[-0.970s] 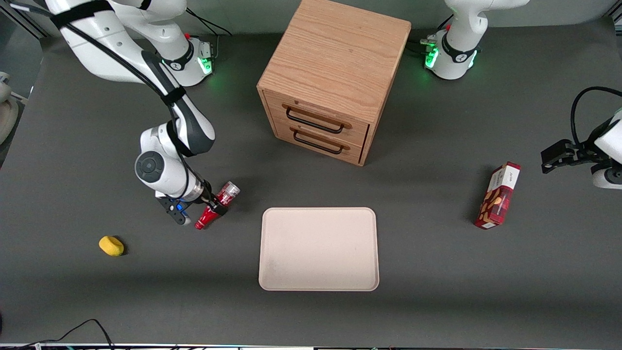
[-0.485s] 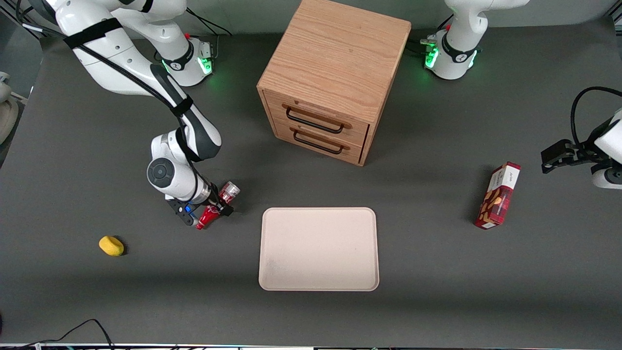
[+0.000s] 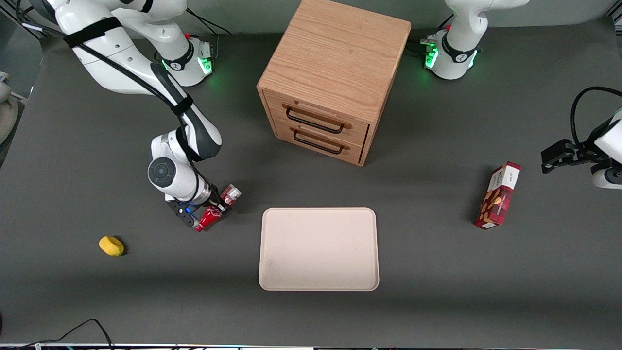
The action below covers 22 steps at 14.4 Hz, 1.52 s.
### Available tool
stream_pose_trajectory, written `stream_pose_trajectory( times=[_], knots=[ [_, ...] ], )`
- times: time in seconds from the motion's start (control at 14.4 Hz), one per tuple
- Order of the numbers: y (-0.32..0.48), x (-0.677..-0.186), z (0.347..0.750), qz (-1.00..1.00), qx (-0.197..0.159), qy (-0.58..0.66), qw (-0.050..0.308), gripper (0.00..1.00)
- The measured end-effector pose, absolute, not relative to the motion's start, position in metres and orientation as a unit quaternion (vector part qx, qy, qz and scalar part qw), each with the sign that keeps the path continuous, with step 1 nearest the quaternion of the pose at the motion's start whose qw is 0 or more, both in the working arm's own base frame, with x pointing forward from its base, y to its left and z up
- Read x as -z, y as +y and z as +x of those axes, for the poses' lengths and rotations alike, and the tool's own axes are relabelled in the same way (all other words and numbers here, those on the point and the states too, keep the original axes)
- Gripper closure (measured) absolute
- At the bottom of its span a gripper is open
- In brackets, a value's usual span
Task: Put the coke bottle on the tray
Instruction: 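Lift the bottle and carry it over the cream tray, then lower the bottle onto the tray and lay it down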
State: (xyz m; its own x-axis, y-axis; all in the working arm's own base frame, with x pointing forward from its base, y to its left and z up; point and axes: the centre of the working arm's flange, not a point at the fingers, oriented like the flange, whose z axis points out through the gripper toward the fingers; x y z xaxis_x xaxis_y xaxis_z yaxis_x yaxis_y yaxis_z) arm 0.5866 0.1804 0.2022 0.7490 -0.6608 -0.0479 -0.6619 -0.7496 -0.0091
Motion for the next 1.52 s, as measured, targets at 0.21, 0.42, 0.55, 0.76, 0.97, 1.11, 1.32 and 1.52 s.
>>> stream_pose_trajectory(
  times=[0.21,0.42,0.55,0.76,0.97,1.11,1.32,1.52],
  knots=[
    [0.185,-0.267,0.629,-0.941,-0.013,0.337,-0.008,0.47],
    [0.204,-0.346,0.662,-0.954,0.001,0.299,-0.002,0.47],
    [0.229,-0.378,0.671,-0.970,0.014,0.243,-0.002,0.47],
    [0.279,-0.391,0.681,-0.996,0.029,0.084,0.002,0.47],
    [0.304,-0.358,0.696,-0.999,0.024,0.024,0.023,0.47],
    [0.314,-0.322,0.706,-0.999,0.027,0.013,0.038,0.47],
    [0.330,-0.269,0.708,-0.998,0.020,0.006,0.053,0.47],
    [0.347,-0.232,0.699,-0.999,0.002,0.002,0.051,0.47]
  ],
)
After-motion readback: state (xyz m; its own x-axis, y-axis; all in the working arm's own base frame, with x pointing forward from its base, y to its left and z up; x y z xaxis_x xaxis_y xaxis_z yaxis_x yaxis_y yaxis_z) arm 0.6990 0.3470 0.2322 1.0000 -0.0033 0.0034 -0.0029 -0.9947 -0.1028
